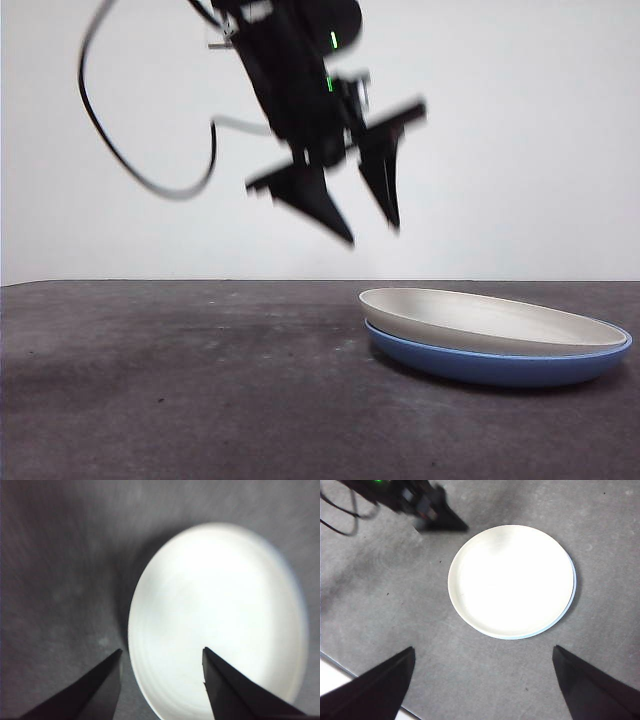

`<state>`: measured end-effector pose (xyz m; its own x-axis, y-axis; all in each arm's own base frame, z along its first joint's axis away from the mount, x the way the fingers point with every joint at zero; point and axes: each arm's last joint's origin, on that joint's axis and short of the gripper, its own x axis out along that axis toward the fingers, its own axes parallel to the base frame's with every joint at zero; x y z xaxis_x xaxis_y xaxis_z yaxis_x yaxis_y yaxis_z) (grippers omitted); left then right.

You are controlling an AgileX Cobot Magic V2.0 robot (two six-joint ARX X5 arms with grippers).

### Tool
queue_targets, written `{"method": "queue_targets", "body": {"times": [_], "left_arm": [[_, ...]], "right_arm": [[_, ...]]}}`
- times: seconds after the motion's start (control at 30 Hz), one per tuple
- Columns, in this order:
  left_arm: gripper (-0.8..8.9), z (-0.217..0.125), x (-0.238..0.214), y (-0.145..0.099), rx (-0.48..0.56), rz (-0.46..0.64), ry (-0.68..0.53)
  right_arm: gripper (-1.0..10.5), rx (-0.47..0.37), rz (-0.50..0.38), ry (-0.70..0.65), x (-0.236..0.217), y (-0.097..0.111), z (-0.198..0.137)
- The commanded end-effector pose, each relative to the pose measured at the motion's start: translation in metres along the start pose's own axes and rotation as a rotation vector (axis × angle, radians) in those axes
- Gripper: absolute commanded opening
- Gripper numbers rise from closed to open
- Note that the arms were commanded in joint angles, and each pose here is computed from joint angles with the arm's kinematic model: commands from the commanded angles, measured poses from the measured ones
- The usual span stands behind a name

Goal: Pick up the white plate, put it on the blue plate, put it on desk

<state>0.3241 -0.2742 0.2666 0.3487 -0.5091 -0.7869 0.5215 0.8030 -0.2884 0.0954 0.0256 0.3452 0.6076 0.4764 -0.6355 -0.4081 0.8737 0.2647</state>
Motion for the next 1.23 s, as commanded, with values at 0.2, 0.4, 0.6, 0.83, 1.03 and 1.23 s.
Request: {"method": "queue_targets", "body": {"times": [0.2, 0.4, 0.6, 0.83, 1.03, 1.23], "left_arm": [[2.58, 0.009, -0.107, -0.005, 0.126, 0.006, -0.147], [2.58, -0.003, -0.177, 0.009, 0.133, 0.009, -0.223], [2.58, -0.030, -0.211, 0.022, 0.133, -0.031, -0.222], [2.56, -0.097, -0.206, 0.026, 0.159, -0.238, -0.123], [2.53, -0.125, -0.203, 0.022, 0.240, -0.335, -0.009], [2.53, -0.123, -0.202, 0.022, 0.247, -0.336, -0.021]], "right_arm": [[4.4, 0.000, 0.003, -0.015, -0.003, 0.002, 0.004], [4.4, 0.000, -0.002, -0.015, -0.002, 0.001, 0.004], [4.4, 0.001, -0.002, -0.013, -0.002, 0.001, 0.004], [4.4, 0.016, -0.003, 0.023, 0.007, -0.002, 0.009], [4.4, 0.036, -0.003, 0.062, 0.016, -0.006, 0.013], [4.4, 0.060, -0.005, 0.075, 0.019, -0.008, 0.014]]}}
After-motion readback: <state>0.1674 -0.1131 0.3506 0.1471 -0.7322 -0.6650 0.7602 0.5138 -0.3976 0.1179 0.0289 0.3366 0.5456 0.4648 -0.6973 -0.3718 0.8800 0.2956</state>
